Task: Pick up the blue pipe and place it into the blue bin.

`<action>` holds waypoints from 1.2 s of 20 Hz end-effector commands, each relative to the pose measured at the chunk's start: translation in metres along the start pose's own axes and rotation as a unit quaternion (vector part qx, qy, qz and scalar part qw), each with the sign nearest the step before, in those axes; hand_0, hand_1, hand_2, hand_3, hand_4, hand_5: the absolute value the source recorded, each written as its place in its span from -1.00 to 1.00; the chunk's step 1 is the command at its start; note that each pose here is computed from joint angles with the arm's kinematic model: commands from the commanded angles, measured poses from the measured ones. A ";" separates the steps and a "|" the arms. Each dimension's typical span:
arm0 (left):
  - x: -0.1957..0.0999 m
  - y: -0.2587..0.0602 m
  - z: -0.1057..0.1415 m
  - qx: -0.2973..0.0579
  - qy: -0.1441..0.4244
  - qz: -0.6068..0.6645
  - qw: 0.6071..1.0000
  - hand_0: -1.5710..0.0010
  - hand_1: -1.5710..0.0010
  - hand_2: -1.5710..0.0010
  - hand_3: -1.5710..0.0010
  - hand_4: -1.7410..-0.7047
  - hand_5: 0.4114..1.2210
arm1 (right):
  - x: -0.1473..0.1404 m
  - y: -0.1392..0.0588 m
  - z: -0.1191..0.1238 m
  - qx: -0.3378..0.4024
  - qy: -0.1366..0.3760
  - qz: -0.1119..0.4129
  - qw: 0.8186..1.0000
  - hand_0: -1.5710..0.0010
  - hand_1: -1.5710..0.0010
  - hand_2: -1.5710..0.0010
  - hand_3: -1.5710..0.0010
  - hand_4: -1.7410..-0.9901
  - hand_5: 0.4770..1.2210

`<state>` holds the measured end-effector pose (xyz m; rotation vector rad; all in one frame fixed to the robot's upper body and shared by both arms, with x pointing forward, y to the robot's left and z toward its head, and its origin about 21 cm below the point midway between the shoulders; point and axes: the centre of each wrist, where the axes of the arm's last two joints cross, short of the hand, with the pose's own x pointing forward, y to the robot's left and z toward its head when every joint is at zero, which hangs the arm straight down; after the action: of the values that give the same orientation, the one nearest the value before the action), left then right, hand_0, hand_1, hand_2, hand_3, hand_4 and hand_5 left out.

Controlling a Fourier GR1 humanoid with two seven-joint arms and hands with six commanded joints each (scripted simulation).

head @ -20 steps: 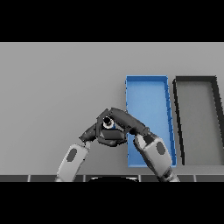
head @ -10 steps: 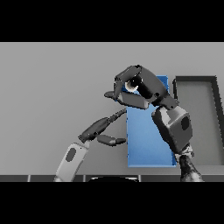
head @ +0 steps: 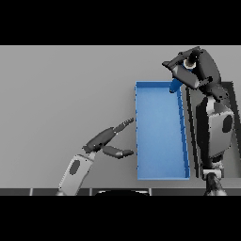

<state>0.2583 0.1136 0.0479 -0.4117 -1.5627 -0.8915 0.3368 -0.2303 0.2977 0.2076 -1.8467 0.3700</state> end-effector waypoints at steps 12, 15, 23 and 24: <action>-0.001 -0.003 0.004 -0.002 -0.002 0.011 1.000 1.00 1.00 1.00 1.00 0.66 -0.96 | -0.098 -0.006 0.093 -0.122 0.205 -0.046 0.970 -1.00 -1.00 -1.00 -1.00 -1.00 1.00; 0.001 -0.007 0.005 -0.007 -0.004 0.012 1.000 1.00 1.00 1.00 1.00 0.65 -0.98 | -0.114 0.003 0.106 -0.155 0.269 -0.043 0.950 -1.00 -1.00 -1.00 -0.94 -1.00 1.00; 0.002 -0.008 0.003 -0.003 0.003 0.006 1.000 1.00 1.00 1.00 1.00 0.67 -0.97 | -0.153 0.014 0.117 -0.193 0.425 0.003 0.884 -0.19 -0.09 -0.09 0.36 -0.36 1.00; 0.001 -0.006 0.004 -0.001 0.004 0.005 1.000 1.00 1.00 1.00 1.00 0.67 -0.97 | -0.153 0.012 0.116 -0.185 0.436 0.008 0.881 0.05 0.13 0.13 0.49 -0.13 1.00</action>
<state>0.2515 0.1129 0.0475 -0.4148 -1.5503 -0.8860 0.2751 -0.2669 0.1193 -0.2190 -0.9873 0.0787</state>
